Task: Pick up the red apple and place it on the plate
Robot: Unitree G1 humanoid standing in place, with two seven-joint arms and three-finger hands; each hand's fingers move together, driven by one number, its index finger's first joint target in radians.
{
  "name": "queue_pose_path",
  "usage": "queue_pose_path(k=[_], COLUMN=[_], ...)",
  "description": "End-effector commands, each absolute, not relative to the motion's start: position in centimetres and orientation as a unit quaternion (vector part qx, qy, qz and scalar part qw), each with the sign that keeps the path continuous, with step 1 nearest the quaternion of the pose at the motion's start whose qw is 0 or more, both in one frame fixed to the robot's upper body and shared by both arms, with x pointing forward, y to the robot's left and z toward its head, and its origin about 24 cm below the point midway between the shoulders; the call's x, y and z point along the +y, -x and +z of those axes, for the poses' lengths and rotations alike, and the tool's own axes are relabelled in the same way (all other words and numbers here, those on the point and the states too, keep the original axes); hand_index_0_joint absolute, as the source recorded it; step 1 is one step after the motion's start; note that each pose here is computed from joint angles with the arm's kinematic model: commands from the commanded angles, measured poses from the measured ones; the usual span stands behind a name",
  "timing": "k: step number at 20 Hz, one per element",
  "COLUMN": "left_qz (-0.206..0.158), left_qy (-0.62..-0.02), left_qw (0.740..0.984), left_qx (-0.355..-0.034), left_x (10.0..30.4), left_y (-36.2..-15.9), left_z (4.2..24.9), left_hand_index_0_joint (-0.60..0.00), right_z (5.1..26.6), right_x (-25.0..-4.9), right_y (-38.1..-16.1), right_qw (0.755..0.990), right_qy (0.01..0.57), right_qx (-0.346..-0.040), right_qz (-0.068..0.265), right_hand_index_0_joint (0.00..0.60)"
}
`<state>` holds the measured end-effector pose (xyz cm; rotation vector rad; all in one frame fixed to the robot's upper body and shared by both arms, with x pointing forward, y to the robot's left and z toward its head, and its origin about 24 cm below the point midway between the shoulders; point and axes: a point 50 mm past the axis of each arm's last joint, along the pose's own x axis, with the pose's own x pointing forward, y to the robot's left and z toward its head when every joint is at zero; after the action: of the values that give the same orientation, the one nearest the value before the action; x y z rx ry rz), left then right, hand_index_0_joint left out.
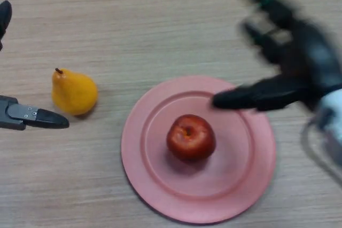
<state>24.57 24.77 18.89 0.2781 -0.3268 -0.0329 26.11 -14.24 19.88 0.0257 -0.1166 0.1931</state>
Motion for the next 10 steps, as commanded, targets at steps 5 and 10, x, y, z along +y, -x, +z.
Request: queue_pose_path(k=[5, 10], left_qz=[-0.023, -0.049], left_qy=[-0.143, -0.143], left_qw=[0.957, 0.955], left_qx=[-0.253, -0.254], left_x=[24.8, 24.2], left_y=[-22.7, -21.4], left_z=[21.8, 22.4], left_hand_index_0_joint=[0.000, 0.000], right_z=[21.3, 22.2], right_x=[-17.9, -17.8], right_y=[-21.3, -19.8], right_qw=[0.982, 0.979], right_qy=[0.037, 0.036], right_qx=[-0.155, -0.177], right_qz=[0.103, 0.090], right_hand_index_0_joint=[0.000, 0.000])
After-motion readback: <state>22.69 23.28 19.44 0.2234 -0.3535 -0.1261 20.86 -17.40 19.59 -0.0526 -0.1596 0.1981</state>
